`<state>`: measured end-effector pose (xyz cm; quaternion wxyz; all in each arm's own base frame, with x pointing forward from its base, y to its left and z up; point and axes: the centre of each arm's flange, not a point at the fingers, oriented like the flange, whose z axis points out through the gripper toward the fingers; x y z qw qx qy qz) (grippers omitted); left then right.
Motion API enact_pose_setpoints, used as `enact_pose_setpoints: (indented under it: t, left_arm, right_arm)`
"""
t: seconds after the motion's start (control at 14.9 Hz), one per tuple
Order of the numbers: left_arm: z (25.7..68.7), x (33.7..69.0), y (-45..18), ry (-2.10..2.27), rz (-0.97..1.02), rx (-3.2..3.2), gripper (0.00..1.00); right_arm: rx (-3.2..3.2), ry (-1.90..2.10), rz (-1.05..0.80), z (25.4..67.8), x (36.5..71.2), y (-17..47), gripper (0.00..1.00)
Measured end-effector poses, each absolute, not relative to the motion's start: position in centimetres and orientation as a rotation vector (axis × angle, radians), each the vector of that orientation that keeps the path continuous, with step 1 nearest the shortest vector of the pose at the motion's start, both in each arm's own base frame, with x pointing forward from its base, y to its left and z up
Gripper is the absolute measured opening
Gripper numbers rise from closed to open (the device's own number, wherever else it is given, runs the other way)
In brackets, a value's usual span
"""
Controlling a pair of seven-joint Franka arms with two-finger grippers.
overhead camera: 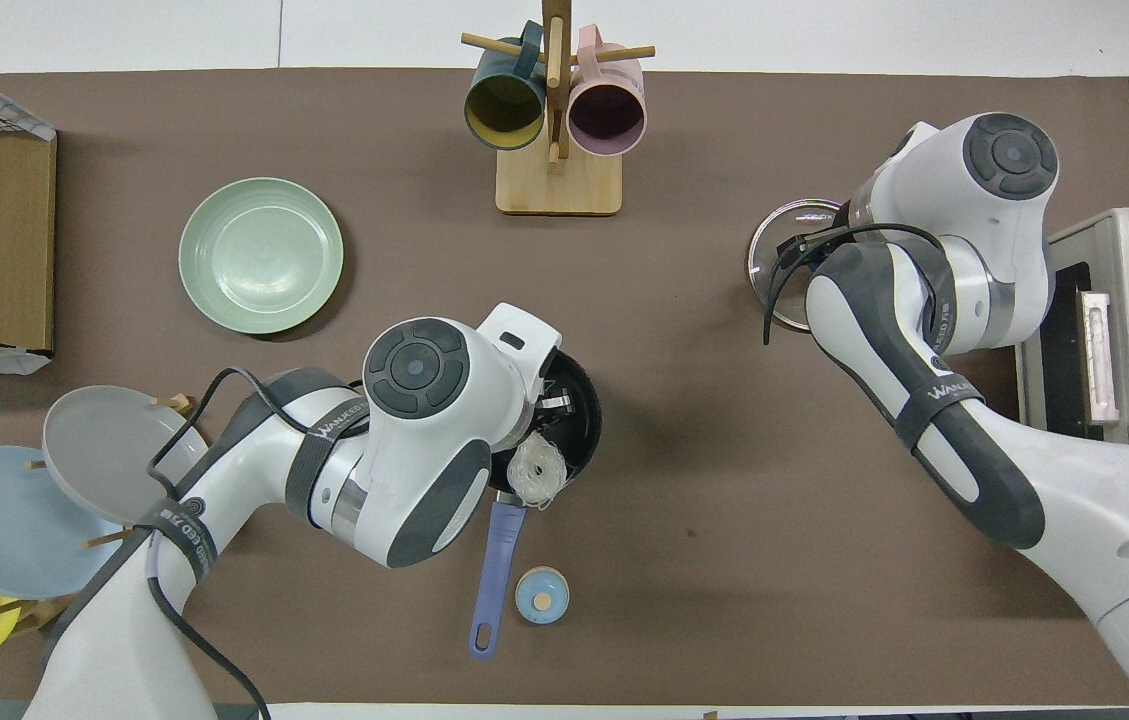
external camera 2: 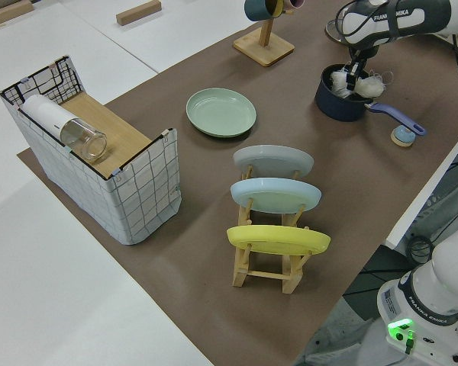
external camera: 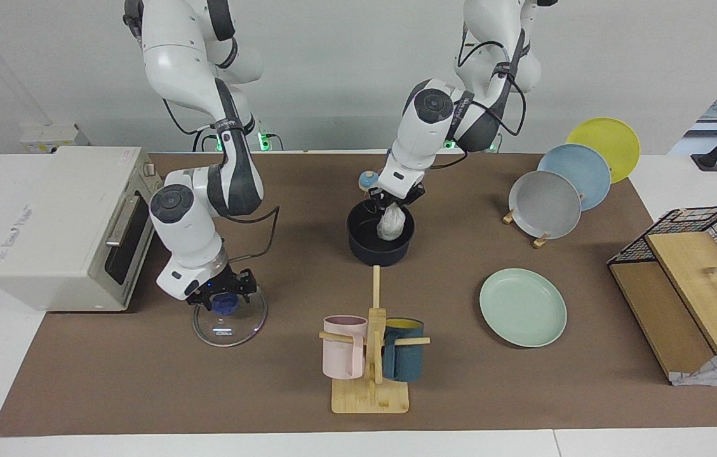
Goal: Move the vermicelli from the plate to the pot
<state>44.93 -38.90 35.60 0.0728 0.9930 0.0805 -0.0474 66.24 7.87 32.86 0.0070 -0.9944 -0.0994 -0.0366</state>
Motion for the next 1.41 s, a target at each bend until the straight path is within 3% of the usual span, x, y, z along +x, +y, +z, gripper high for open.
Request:
enact_pose_setpoints:
  t: [0.54,0.8,1.34,1.41]
  left_arm:
    - [33.5,45.5,-39.3,0.251,-0.124,2.972,0.24]
    - [33.7,46.0,-39.0,0.261,-0.114,2.969,0.24]
    - [33.7,47.0,-38.1,0.256,-0.109,2.968,0.22]
    - [34.3,47.2,-38.1,0.251,-0.113,2.970,0.30]
  right_arm:
    - [-3.108,-0.347,-0.101,32.4,66.1,7.7,0.82]
    - [-3.108,-0.359,-0.101,32.4,66.1,7.5,0.68]
    - [-3.106,-0.365,-0.090,33.3,66.4,7.8,0.67]
    - [-3.106,-0.367,-0.083,33.7,66.5,7.9,0.67]
